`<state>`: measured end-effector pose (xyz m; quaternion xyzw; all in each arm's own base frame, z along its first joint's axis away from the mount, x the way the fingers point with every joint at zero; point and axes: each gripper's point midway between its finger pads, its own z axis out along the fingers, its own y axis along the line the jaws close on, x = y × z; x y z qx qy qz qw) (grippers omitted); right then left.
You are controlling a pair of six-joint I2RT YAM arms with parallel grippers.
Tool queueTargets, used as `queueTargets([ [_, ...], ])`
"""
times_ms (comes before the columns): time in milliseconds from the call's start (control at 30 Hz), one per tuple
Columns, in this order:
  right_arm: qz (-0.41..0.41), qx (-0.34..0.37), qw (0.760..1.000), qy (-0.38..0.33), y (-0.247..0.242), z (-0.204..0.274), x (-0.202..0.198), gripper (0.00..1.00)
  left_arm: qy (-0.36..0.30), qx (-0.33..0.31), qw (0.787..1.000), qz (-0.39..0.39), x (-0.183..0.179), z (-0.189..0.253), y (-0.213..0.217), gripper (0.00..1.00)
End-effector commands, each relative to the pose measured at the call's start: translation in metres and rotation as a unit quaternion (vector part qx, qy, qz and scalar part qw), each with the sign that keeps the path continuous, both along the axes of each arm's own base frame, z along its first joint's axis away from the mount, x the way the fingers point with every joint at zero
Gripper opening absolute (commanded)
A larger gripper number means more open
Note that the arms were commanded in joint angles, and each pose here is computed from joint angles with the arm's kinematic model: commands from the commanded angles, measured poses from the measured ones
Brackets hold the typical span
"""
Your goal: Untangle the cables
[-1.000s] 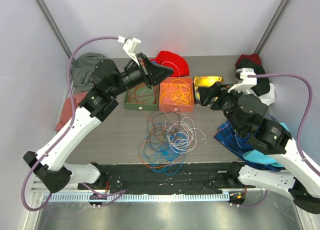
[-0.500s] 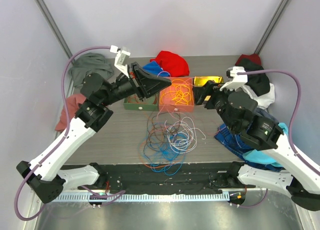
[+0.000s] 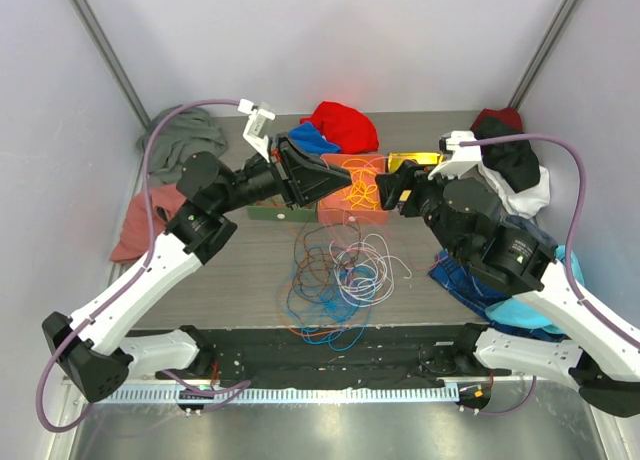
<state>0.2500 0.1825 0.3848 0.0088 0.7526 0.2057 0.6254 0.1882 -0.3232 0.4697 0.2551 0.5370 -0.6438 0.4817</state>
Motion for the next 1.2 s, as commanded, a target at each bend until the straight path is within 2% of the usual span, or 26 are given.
queueTargets([
  [0,0.008,0.044,0.999,-0.027,0.003,0.031,-0.001,0.71,-0.01,-0.01,1.0,-0.016,-0.002,0.001,-0.006,0.26],
  [267,0.011,0.046,0.999,-0.028,0.003,0.033,-0.002,0.71,0.001,-0.006,0.999,-0.032,0.001,-0.01,-0.02,0.26],
  [433,0.011,0.048,0.998,-0.029,0.002,0.033,-0.003,0.71,-0.002,-0.001,1.0,-0.025,0.002,-0.013,-0.021,0.36],
  [533,0.008,0.047,0.998,-0.029,0.0,0.032,-0.003,0.7,-0.015,-0.001,1.0,-0.014,0.0,-0.007,-0.016,0.39],
  [1167,0.01,0.054,0.998,-0.025,-0.003,0.028,-0.008,0.7,-0.051,0.017,0.998,0.031,0.0,0.001,0.0,0.46],
])
